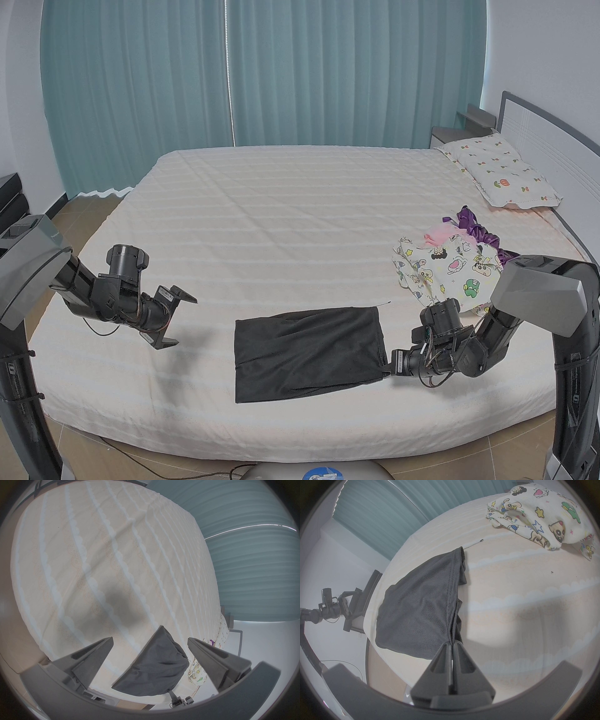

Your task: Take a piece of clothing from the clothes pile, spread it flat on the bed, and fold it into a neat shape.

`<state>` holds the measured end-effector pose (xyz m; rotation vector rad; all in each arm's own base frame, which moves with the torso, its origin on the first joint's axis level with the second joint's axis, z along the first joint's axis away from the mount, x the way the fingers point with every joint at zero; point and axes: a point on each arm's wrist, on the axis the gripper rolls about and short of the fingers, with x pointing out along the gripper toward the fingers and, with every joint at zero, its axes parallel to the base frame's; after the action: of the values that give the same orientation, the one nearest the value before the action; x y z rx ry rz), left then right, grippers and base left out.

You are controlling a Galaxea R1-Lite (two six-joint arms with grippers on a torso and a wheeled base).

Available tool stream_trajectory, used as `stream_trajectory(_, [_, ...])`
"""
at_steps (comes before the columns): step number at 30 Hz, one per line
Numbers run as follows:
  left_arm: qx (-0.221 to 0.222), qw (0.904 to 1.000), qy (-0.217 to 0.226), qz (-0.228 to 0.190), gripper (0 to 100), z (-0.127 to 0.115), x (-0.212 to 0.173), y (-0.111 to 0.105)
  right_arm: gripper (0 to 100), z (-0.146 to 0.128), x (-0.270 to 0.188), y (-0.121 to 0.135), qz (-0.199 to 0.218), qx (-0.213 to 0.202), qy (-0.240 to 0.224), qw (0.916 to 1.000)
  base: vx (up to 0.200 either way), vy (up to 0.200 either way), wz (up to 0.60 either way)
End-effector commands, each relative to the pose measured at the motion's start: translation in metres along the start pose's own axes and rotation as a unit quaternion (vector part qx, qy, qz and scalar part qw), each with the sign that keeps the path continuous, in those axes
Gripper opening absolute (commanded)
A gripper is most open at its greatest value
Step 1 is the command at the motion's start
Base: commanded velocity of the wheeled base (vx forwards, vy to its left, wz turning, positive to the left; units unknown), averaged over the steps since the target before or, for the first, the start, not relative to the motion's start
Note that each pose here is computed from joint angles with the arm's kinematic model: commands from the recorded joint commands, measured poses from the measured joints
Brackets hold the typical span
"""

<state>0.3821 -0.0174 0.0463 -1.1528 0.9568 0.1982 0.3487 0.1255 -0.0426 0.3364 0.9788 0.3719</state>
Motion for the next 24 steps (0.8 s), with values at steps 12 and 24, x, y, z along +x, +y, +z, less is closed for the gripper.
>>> stream_trajectory(12, [-0.001, 1.0000, 0.000, 0.000, 100, 0.000, 0.000, 0.000, 0, 0.001, -0.027, -0.004, -0.012, -0.002, 0.002, 0.9999, 0.000, 0.000, 0.00])
stream_trajectory(24, [-0.001, 1.0000, 0.000, 0.000, 100, 0.000, 0.000, 0.000, 0, -0.002, -0.029, -0.013, -0.028, -0.019, 0.032, 0.9989, 0.000, 0.000, 0.00])
